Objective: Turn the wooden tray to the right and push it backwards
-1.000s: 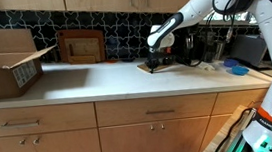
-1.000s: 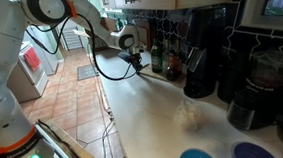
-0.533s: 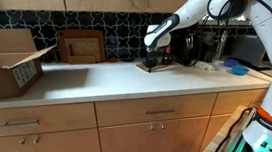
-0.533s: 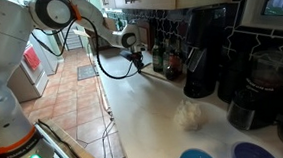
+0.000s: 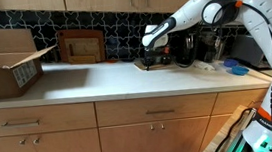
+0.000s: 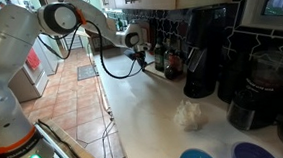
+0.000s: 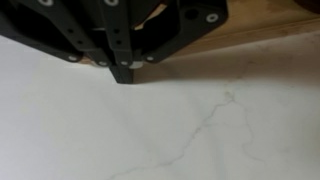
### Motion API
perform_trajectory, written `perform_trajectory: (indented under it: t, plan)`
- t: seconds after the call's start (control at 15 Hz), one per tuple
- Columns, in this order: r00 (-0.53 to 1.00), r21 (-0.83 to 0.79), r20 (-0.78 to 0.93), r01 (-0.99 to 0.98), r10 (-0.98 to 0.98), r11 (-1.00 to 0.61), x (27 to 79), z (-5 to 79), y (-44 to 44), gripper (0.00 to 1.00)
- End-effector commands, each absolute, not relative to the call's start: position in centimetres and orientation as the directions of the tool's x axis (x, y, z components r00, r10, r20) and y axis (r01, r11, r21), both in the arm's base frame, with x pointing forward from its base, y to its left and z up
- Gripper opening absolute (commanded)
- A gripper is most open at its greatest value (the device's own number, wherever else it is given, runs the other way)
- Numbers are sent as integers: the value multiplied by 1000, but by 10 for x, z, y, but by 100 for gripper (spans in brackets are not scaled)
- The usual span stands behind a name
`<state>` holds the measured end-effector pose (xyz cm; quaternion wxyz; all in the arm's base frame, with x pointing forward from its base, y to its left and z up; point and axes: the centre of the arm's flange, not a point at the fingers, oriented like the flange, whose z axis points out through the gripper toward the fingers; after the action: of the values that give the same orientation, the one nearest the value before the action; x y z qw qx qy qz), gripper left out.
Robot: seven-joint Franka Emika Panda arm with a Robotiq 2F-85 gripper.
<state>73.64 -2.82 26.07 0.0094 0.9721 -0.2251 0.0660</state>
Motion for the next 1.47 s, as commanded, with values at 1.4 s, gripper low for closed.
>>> perform_trajectory:
  t: [1.4]
  plan:
    - [888,-250,261,-317,-379,-915,789,248,42,1]
